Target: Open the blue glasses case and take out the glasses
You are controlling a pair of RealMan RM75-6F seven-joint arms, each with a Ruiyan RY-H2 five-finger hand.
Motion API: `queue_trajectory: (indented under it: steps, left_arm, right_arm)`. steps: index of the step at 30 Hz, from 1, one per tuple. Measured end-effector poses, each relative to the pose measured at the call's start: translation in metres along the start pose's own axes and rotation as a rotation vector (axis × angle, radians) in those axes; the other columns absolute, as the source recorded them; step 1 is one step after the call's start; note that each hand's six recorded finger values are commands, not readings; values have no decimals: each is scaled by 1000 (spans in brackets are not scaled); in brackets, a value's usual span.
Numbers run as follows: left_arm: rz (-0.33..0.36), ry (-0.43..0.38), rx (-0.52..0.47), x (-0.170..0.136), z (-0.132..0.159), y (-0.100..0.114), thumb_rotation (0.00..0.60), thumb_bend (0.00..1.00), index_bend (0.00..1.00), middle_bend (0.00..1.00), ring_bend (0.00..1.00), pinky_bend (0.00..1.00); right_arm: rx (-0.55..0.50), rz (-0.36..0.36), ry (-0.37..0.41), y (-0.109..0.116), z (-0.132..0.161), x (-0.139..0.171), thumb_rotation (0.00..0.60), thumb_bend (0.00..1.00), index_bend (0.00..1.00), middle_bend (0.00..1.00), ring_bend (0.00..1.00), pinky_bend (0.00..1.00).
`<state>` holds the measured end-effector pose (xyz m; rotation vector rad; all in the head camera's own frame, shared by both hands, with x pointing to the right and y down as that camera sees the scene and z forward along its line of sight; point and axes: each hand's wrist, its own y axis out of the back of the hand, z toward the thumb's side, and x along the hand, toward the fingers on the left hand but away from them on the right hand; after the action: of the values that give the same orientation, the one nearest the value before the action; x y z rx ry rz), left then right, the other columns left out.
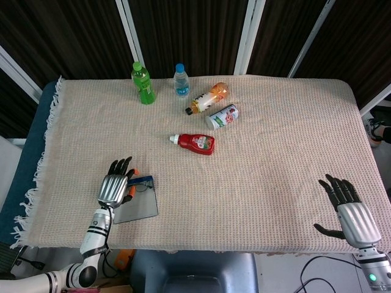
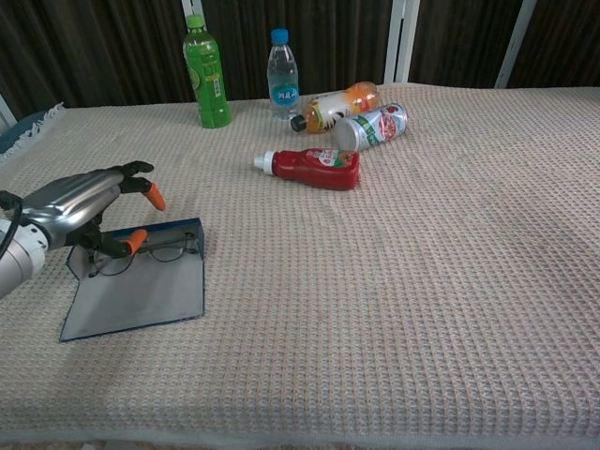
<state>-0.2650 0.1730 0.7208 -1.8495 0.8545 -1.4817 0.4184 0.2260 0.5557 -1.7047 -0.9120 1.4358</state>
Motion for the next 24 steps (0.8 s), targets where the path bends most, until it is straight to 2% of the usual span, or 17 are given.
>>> queue_trajectory:
  steps: [6,24]
  left_arm:
    - [-24,23,25,4,-2,-7,600,450,340,0,0,0]
    - [-27,44,20,13,-8,-11,600,452,415,0,0,0]
  right_arm:
    - [0,0,1,0,0,0,600,153,0,0,0,0]
    - [-2,-6,-2,1,0,0,600,153,0,0,0,0]
